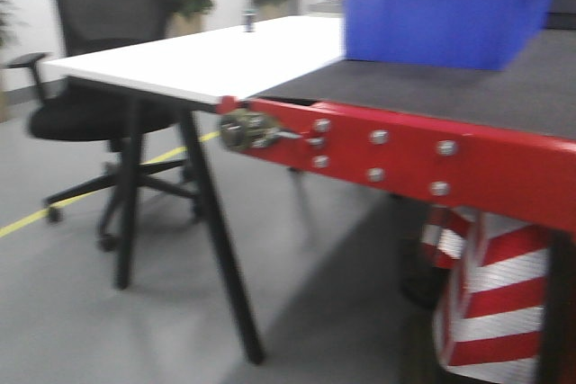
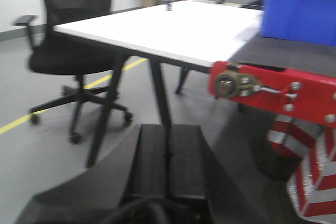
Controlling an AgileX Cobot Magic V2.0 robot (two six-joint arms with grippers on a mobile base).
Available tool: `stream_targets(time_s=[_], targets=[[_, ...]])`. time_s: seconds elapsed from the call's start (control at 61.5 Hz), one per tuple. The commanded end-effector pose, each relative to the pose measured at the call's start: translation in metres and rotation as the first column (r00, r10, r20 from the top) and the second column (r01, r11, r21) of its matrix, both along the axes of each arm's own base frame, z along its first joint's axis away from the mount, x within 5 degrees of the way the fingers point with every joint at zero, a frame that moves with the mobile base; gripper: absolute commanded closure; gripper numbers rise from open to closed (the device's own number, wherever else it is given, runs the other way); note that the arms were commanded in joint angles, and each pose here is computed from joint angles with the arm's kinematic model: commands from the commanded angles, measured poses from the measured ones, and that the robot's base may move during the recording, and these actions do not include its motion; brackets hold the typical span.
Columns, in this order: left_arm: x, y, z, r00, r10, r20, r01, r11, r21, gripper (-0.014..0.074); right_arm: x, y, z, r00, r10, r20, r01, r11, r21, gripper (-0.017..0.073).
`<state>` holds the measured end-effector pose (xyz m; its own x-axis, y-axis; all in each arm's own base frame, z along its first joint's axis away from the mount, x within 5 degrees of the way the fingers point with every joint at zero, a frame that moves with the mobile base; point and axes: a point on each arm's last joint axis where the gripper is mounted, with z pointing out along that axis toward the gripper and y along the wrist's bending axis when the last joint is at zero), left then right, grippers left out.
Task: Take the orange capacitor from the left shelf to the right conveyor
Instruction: 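Drive the base to the red conveyor holding the capacitor in right gripper, then move the right gripper over the metal tray on the conveyor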
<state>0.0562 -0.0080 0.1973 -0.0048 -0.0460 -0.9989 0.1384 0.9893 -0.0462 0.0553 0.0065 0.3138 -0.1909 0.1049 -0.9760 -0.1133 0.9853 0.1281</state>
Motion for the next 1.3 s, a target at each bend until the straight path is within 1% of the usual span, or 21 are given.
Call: stream_targets(time_s=[0.0, 1.285], targets=[[-0.0015, 0.0006, 0.0105, 0.994, 0.003, 0.105, -0.001, 1.0, -0.018, 0.072, 0.0003, -0.0003, 0.016, 0.995, -0.004, 0.102, 0.004, 1.0, 0.001, 0.045], [-0.0015, 0.0006, 0.0105, 0.994, 0.003, 0.105, -0.001, 1.0, -0.018, 0.072, 0.0003, -0.0003, 0.016, 0.995, -0.004, 0.102, 0.004, 1.0, 0.001, 0.045]])
